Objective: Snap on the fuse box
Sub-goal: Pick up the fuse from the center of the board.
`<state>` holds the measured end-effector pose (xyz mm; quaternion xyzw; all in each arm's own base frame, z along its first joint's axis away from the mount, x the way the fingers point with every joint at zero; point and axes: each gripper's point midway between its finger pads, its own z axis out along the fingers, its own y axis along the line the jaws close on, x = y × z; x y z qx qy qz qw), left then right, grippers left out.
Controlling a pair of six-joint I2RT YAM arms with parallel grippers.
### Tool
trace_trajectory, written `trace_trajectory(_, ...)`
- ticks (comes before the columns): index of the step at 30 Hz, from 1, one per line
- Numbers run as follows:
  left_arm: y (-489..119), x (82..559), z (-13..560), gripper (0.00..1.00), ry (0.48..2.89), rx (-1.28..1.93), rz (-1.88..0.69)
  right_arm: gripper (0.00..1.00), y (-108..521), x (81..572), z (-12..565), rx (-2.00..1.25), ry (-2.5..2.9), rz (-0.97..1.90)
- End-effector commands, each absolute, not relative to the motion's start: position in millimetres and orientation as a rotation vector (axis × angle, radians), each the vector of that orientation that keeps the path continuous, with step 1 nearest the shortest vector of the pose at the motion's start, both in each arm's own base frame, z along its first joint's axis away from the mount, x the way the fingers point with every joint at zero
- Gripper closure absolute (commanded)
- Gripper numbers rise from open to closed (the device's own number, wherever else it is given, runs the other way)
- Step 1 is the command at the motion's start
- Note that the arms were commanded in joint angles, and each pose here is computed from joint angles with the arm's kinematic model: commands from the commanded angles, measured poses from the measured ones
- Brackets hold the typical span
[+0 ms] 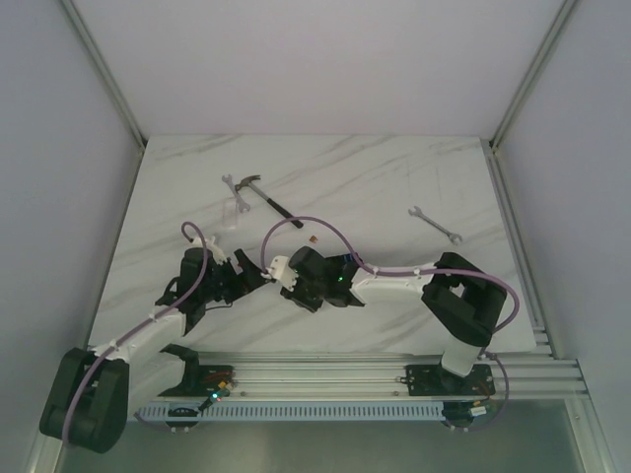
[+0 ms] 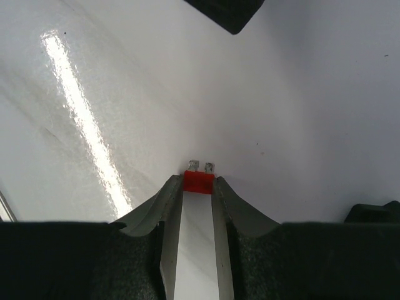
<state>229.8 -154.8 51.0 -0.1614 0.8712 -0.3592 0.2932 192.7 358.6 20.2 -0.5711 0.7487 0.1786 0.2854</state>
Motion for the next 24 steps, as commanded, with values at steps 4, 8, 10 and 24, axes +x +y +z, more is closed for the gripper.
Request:
trace_trajectory(4,-178,226,65,0.13,2.276,-0.395,-1.137,0.85,365,200,48,-1.44,1.941,0.547)
trace_trajectory(8,-192,224,70,0.16,2.264,-0.373,-1.206,0.85,368,202,63,-1.406,1.9,0.576)
trace_trajectory(10,-199,225,75,0.19,2.235,-0.371,-1.257,0.85,369,202,69,-1.394,1.884,0.584)
trace_trajectory(24,-216,226,88,0.39,2.188,-0.368,-1.313,0.83,377,206,99,-1.266,1.786,0.676)
